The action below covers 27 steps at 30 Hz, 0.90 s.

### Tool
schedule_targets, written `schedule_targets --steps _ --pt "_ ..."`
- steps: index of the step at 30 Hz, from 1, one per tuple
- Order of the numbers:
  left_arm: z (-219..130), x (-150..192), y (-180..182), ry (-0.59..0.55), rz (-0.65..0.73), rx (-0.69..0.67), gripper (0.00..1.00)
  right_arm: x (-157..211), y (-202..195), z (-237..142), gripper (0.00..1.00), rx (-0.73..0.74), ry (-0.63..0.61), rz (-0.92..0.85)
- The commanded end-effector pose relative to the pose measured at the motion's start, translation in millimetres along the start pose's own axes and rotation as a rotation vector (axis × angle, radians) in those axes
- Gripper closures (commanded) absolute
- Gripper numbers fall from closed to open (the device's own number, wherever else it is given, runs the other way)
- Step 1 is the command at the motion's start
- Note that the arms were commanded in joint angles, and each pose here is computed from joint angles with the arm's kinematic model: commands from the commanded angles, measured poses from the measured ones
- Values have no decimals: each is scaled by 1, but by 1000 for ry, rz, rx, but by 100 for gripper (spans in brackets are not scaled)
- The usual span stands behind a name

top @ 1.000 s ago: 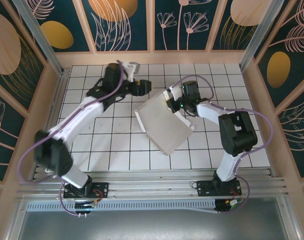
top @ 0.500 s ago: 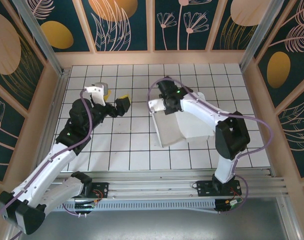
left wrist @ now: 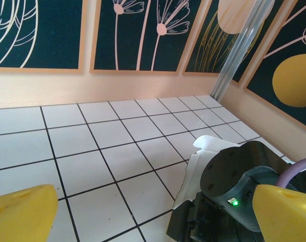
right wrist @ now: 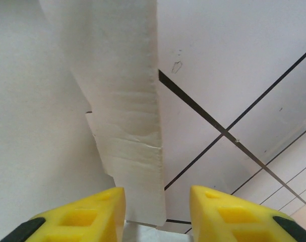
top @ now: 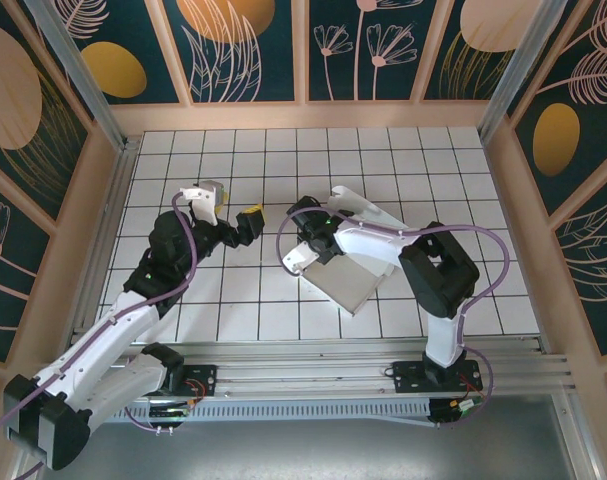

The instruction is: Fold the paper box

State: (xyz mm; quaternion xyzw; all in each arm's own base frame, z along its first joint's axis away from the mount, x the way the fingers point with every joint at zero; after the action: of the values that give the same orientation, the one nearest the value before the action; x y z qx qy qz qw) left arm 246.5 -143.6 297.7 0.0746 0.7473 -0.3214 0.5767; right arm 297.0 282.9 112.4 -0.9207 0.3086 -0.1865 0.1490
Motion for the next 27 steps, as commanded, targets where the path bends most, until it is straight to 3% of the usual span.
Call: schedule_targets --steps 1,6,10,12,14,16,19,23,27 --pt "5 -6 -4 -39 21 39 1 2 0 -16 60 27 -15 41" --pt "20 2 0 29 -37 21 2 -6 -10 -44 59 96 -79 111" --pt "35 21 9 182 -80 -31 10 -16 -35 -89 59 213 -219 384" --pt "41 35 13 277 -80 -48 14 -12 -53 -122 58 309 -293 713" --pt "51 54 14 412 -91 -21 17 13 -59 -156 55 451 -308 1274" --pt "63 74 11 523 -122 17 22 43 -30 -174 54 509 -254 1875" --pt "87 106 -4 661 -101 29 30 37 37 -177 64 287 -350 2453" --pt "120 135 -17 761 -38 10 35 19 124 -172 60 139 -357 2935" --pt "138 157 -4 817 1 -52 38 5 177 -142 56 -17 -349 3107"
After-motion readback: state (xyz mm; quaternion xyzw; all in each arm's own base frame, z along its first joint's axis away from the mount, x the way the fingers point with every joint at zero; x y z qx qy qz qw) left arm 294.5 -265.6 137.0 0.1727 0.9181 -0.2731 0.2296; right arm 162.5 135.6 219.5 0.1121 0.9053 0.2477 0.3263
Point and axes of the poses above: each hand's point on the last joint's axis, 136 mm out from that joint toward the fingers, its own z axis out along the fingers, its own y axis along the line the jaws close on, x = y × z, the point moved 7 cm from there along -z, back along the fingers, and after that the axes turned 6 degrees about -z, right-handed, at the moved point
